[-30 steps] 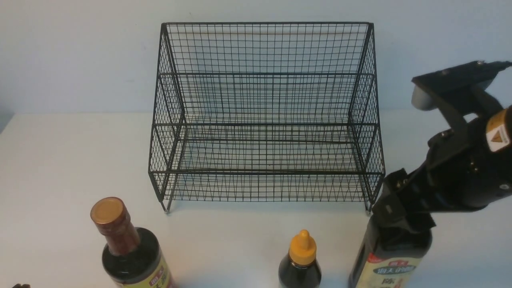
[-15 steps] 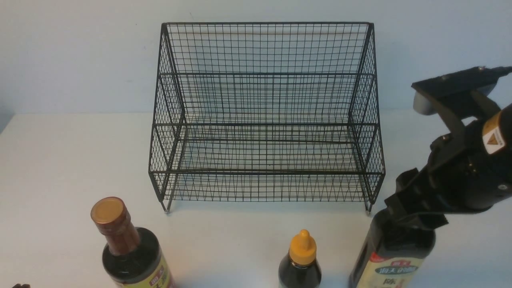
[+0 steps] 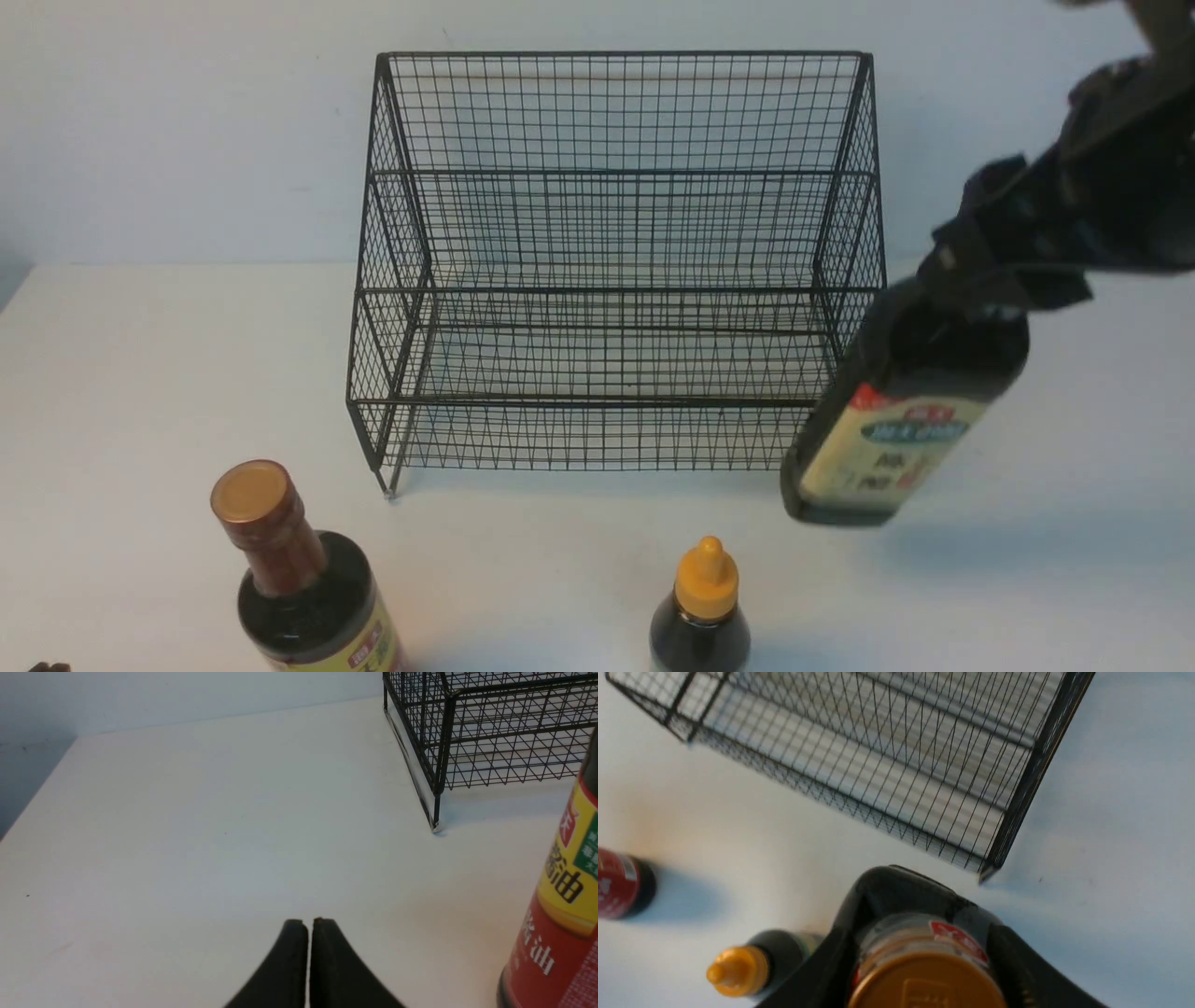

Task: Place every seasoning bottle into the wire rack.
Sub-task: Use the right arm to put the condiment bottle back on the shelf

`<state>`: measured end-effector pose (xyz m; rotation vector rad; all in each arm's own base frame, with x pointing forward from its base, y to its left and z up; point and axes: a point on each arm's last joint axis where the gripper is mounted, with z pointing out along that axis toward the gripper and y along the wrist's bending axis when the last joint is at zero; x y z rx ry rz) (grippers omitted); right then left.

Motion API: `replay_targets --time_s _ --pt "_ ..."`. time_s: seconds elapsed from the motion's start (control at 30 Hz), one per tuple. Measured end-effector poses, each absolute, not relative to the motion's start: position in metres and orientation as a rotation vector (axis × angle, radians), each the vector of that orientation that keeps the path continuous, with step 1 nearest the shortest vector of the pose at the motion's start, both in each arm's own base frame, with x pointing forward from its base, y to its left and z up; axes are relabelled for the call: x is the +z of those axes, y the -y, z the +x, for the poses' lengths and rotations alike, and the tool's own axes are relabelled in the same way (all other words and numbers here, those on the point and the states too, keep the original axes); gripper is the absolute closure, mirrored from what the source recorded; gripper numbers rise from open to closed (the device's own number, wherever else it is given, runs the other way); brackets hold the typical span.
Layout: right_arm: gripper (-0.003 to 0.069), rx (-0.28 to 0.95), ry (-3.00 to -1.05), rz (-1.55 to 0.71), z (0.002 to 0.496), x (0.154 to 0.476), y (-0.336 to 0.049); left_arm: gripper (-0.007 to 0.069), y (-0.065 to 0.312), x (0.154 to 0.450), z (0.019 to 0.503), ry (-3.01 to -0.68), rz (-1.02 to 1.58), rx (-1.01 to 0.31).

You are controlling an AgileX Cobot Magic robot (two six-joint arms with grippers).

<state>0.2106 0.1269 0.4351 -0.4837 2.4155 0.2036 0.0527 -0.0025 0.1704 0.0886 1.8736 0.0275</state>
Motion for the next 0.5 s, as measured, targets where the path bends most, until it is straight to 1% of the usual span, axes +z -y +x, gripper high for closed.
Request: replay_targets --time_s 0.03,0.07,0.1,0.17,0.27,0.37,0.5 --pt "0.0328 0.201 -2.396 -0.477 0.21 0.441 -0.126 0.0629 0.002 0.17 0.053 -1.874 0.089 0.028" --pt "0.0328 0.19 -2.343 -0.463 0.209 0.457 -0.122 0.0629 0.002 0.17 0.053 -1.874 0.089 0.028" --pt "0.0328 0.184 -2.337 -0.461 0.209 0.459 -0.122 0.0629 0.002 0.17 0.053 -1.874 0.089 0.028" --pt "0.0328 0.165 -2.279 -0.44 0.207 0.476 -0.117 0.0629 0.002 0.17 0.053 -1.874 0.089 0.028" --pt "0.0328 0.153 -2.223 -0.422 0.205 0.49 -0.113 0.0629 0.002 0.17 0.053 -1.874 0.089 0.028" --pt "0.0328 0.164 -2.178 -0.42 0.214 0.492 -0.119 0.0629 0.002 0.17 0.053 -1.874 0.089 0.028" --pt "0.0328 0.159 -2.191 -0.437 0.235 0.479 -0.133 0.0629 0.002 0.17 0.053 -1.874 0.089 0.028"
